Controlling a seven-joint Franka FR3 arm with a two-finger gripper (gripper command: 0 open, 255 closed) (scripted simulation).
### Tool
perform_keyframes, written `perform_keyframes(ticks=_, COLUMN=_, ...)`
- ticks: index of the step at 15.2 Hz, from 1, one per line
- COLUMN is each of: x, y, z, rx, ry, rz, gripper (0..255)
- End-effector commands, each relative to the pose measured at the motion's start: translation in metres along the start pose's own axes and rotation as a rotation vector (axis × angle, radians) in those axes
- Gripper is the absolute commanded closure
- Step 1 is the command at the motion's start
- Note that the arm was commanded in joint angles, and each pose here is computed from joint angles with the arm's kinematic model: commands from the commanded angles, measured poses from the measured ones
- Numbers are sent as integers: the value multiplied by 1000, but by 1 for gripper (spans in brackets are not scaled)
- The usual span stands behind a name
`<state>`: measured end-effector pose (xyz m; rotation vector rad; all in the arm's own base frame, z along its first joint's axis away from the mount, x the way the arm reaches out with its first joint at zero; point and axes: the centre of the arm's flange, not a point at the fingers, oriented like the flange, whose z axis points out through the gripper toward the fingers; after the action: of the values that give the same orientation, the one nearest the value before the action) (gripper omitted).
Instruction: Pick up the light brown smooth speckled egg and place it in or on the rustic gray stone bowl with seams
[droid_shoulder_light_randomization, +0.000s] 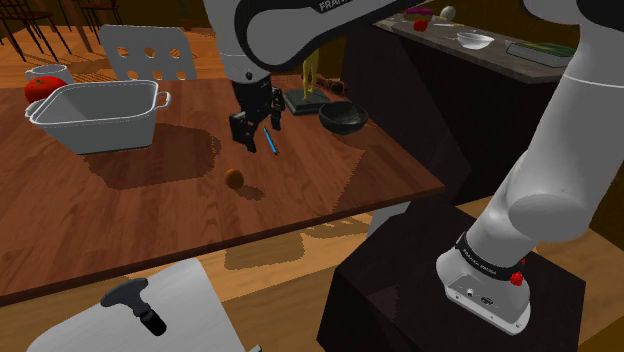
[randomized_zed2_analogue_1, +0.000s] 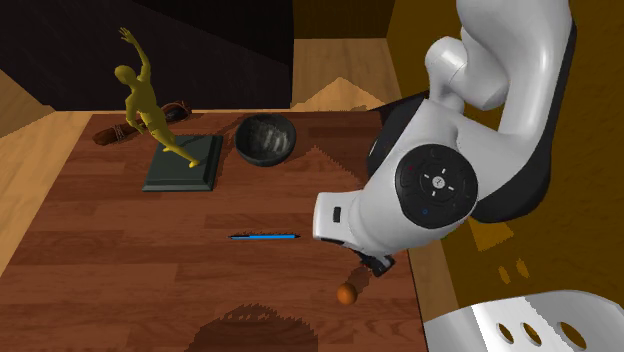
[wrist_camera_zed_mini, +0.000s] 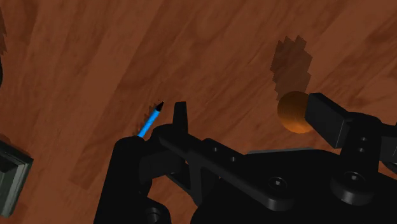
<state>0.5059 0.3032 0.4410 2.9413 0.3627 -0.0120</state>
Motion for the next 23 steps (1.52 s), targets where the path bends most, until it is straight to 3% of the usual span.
perform_keyframes(ticks=1, x=16, y=-18, z=13, rx=-1, ry=-13, rz=-6, gripper=0)
perform_keyframes(ticks=8, x=67, y=-85, z=54, rx=-4, ry=-57, rz=-30, gripper=0)
perform_keyframes(ticks=16, x=65, y=-84, z=94, rx=-4, ry=-57, rz=-30, gripper=0)
perform_keyframes(ticks=23, x=65, y=-84, z=94, rx=-4, ry=-57, rz=-30, gripper=0)
